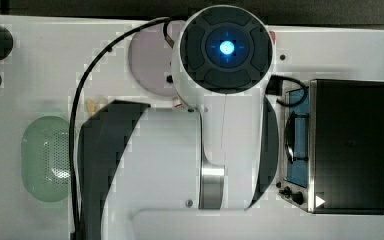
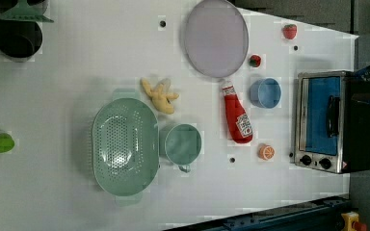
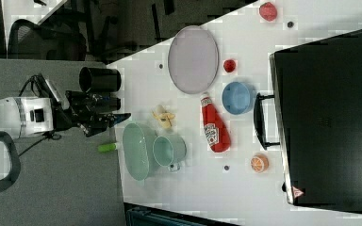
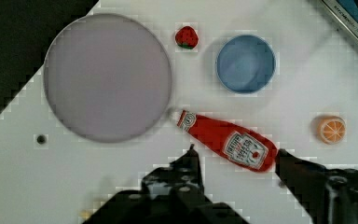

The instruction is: Pick Ketchup from the table and place it in strainer.

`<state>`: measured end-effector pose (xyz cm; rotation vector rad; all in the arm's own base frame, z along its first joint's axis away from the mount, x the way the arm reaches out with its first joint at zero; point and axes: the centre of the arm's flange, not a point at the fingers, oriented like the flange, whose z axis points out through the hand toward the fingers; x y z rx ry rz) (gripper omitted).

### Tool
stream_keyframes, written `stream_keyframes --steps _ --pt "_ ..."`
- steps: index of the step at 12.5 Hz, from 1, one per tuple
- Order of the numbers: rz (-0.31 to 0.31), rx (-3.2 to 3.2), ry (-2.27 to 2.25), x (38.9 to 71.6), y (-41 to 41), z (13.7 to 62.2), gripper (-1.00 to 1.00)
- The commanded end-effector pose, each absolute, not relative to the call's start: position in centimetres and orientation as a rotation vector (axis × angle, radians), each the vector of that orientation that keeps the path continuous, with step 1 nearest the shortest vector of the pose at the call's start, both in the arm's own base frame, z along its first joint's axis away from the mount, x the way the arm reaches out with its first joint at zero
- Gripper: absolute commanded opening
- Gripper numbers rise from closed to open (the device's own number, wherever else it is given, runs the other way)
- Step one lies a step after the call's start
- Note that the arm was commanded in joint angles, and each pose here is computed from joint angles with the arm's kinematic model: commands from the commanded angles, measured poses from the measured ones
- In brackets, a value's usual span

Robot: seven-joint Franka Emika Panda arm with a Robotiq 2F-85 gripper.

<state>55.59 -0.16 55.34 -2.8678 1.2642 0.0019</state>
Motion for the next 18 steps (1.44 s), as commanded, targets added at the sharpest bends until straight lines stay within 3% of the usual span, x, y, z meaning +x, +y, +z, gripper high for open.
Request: stream_keyframes --steps 1,3,10,18 --pt "0.024 -2.863 1.295 49.4 -1.6 60.4 0.59" --pt "0.051 -2.872 1.291 49.7 -1.5 59.1 1.00" --pt "0.147 -2.962 1.110 51.1 -0.4 48.1 1.00" --pt "0.177 -3.130 -0.081 48.7 0.0 35.6 1.00"
